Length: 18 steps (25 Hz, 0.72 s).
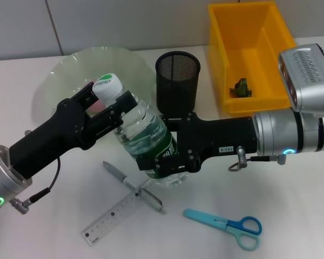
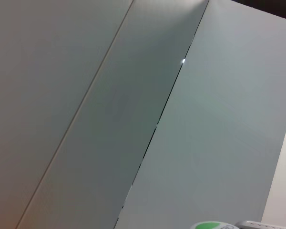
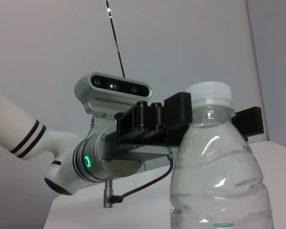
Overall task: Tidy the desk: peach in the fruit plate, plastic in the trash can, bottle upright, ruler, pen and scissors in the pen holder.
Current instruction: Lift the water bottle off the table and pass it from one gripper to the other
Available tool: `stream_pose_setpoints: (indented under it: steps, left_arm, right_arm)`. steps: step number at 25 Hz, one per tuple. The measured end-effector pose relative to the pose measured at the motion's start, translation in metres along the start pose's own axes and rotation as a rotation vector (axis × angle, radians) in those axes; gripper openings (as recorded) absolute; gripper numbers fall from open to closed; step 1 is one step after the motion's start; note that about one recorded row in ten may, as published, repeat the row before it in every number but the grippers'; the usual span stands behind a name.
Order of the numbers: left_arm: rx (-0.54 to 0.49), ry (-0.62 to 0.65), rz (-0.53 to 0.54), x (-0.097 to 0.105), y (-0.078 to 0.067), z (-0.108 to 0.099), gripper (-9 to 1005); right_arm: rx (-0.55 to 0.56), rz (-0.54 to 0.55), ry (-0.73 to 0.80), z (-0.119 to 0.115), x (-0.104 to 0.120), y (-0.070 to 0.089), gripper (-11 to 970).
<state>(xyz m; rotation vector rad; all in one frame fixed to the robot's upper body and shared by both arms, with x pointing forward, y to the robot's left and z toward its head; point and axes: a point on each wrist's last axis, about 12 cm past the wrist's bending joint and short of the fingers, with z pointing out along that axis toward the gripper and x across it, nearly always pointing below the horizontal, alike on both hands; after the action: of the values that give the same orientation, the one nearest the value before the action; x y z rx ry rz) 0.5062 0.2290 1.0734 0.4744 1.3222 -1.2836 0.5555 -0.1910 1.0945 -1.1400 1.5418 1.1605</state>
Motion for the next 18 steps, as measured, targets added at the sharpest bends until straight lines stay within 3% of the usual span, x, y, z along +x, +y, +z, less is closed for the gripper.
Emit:
stream_pose_setpoints:
  steps: [18]
  left_arm:
    - [0.001,0.0,0.0,0.0001,-0.0001,0.0005,777]
  right_arm:
    - [-0.002,-0.003,0.003,0.0008,-0.0007,-0.0005,803]
